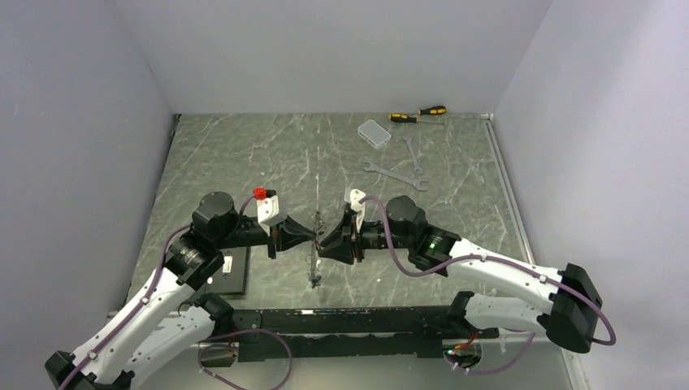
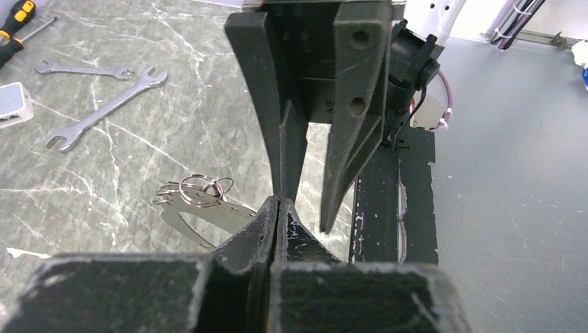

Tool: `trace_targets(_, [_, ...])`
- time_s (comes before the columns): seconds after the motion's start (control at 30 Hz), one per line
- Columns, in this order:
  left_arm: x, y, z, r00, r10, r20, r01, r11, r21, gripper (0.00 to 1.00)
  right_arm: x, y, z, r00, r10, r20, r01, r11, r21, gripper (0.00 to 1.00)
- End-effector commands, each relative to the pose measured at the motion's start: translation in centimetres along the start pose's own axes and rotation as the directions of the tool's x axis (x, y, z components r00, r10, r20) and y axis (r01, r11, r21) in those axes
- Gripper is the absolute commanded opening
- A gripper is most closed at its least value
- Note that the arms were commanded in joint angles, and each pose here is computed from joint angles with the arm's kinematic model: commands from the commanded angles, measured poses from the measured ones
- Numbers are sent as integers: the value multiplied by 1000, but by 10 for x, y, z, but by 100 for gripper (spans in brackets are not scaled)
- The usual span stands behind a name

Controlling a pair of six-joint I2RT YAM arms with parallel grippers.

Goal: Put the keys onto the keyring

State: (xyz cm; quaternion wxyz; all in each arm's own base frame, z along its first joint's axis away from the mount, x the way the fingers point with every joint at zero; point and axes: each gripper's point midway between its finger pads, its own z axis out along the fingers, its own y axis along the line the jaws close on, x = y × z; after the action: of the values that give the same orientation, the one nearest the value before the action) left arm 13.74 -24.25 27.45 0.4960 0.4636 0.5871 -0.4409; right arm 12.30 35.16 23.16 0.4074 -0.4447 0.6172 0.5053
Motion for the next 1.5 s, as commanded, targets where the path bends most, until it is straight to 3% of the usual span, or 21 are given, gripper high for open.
trace_targets(0.0, [-31,-2,-4,994,61,93,-62,998,2,0,-19,15,-11,993,-104,59,106,994,-41,35])
trace_targets(0.2, [-33,-2,-5,993,57,106,-57,998,2,0,-38,21,-16,979,-149,140,157,986,-49,46])
trace_targets(0.57, [-36,-5,-7,992,43,121,-45,999,9,0,-57,10,-10,961,-178,210,179,984,13,48])
trace_targets(1.47, [-38,-4,-8,991,39,132,-40,999,5,0,-75,19,0,953,-170,253,189,980,-55,25])
